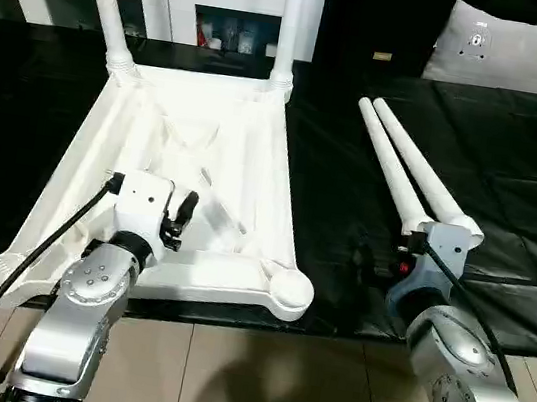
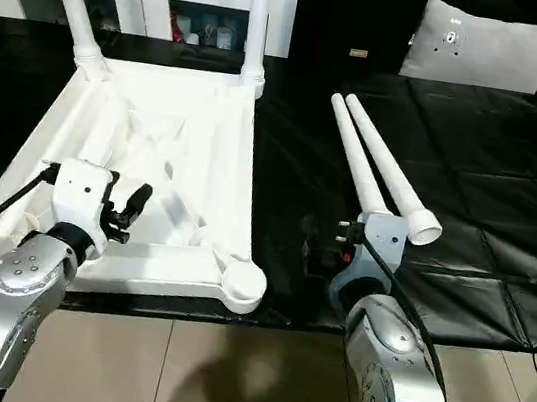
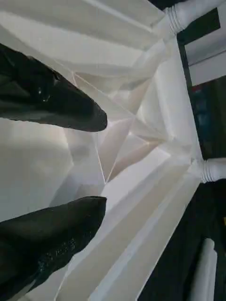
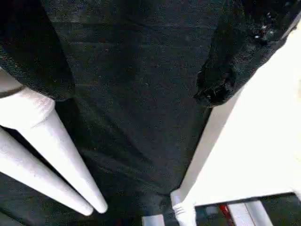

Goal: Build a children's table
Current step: Rotate table base

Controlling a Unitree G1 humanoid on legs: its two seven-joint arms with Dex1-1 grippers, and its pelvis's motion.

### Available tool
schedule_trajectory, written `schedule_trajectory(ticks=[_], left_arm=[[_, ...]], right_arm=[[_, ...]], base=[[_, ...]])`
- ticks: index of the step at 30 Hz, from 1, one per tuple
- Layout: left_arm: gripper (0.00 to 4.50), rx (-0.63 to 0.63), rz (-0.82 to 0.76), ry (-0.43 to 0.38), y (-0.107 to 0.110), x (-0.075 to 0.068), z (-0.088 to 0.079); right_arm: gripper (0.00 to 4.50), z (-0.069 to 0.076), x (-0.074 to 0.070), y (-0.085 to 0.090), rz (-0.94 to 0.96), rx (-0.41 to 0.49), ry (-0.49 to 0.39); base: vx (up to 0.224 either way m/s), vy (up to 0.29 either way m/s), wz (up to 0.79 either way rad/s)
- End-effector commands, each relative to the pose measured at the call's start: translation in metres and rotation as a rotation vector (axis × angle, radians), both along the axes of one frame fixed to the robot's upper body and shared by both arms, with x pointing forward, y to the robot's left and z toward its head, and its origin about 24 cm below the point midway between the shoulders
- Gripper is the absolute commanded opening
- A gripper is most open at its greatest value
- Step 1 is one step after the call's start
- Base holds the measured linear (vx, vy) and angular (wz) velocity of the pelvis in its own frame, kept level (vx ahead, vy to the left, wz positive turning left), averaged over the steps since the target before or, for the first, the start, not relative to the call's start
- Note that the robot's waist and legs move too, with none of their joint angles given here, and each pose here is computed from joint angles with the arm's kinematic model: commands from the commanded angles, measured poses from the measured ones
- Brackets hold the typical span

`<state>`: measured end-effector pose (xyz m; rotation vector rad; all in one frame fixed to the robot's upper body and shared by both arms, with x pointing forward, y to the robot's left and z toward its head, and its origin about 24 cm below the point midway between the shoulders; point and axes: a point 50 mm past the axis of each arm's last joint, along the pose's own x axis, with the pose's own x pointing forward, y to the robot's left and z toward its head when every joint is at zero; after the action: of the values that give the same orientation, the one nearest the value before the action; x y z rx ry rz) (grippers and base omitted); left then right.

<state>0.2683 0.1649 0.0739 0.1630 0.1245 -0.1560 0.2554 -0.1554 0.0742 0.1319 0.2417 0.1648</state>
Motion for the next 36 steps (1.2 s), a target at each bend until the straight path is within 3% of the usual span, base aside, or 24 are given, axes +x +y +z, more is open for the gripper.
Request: schedule_trajectory(ticks=[1, 6, 9, 13, 19, 36], left_arm=[[2.54, 0.002, -0.010, -0.017, -0.002, -0.001, 0.004], [2.54, 0.049, -0.017, -0.023, -0.001, -0.001, 0.006], [2.54, 0.002, 0.010, -0.013, 0.001, -0.002, 0.004], [2.54, -0.037, -0.024, -0.046, 0.001, -0.008, 0.008], [2.54, -0.040, -0.088, -0.052, -0.006, -0.020, 0.006], [2.54, -0.025, -0.101, -0.048, -0.008, -0.021, 0.006]], right_arm=[[4.50, 0.002, -0.003, 0.000, -0.003, -0.012, 0.005], [4.50, 0.005, -0.005, 0.004, 0.030, 0.042, 0.004], [4.50, 0.005, -0.006, 0.007, 0.060, 0.046, -0.005], [4.50, 0.010, -0.006, 0.008, 0.100, -0.013, -0.063], [4.50, 0.005, -0.009, 0.008, 0.128, -0.035, -0.051], [4.50, -0.002, -0.007, 0.010, 0.165, -0.077, -0.046]], base=[[0.000, 0.000, 0.00], [0.000, 0.000, 0.00], [-0.003, -0.023, 0.04], [-0.011, -0.107, 0.05], [-0.014, -0.054, -0.01], [-0.001, 0.023, -0.01]])
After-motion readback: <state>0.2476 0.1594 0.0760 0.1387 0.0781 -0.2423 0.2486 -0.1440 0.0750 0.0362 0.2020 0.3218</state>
